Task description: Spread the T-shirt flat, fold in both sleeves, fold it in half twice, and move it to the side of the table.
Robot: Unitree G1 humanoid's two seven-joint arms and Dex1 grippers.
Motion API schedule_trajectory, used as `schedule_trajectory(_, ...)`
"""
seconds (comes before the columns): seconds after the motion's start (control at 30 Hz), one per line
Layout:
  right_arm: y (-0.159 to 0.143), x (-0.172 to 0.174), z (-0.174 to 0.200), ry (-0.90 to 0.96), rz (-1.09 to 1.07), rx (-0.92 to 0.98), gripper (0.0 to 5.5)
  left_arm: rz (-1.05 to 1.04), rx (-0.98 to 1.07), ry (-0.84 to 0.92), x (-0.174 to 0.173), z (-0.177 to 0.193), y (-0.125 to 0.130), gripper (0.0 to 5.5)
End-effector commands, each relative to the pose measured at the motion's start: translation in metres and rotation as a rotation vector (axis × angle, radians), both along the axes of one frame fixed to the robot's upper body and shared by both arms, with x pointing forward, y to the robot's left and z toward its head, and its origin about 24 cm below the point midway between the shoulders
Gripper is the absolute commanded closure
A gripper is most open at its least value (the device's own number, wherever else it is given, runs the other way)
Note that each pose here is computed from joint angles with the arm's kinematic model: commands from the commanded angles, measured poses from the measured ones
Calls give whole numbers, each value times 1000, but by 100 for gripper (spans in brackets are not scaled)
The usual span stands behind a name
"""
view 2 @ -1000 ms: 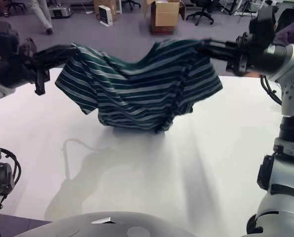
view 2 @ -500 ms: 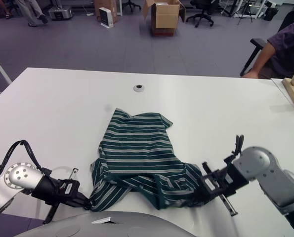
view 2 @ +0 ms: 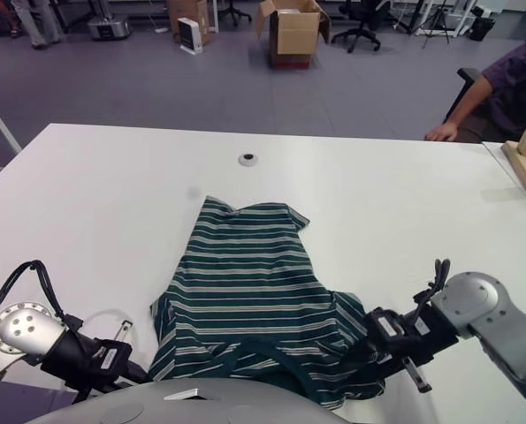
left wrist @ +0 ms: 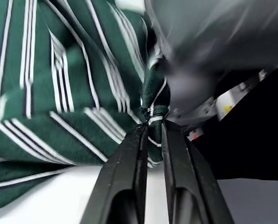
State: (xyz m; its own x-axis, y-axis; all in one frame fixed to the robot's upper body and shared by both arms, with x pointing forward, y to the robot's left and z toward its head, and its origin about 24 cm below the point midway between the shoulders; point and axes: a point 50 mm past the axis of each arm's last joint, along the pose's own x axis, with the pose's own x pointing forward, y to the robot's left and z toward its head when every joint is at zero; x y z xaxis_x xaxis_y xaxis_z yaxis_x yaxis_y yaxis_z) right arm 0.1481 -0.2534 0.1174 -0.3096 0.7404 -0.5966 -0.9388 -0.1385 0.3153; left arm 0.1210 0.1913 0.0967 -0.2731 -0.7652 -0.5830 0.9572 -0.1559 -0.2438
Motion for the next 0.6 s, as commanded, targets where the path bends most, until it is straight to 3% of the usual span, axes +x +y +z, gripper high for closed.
schedule_trajectory(0.03,-6,27,23,-59,-78,12,371,122,1,-39,26,24,15,424)
schedule_trajectory(0.17,11,53,-3,-235,-244,62,322,403,112,-278,62,-5,30,375)
schedule_trajectory(0.33,27,60,-23,-290,-365,105,322,458,162,-191,42,-48,14,298)
schedule_trajectory(0.6,35,62,-32,-291,-357,96,322,548,158,-165,53,-47,21,298)
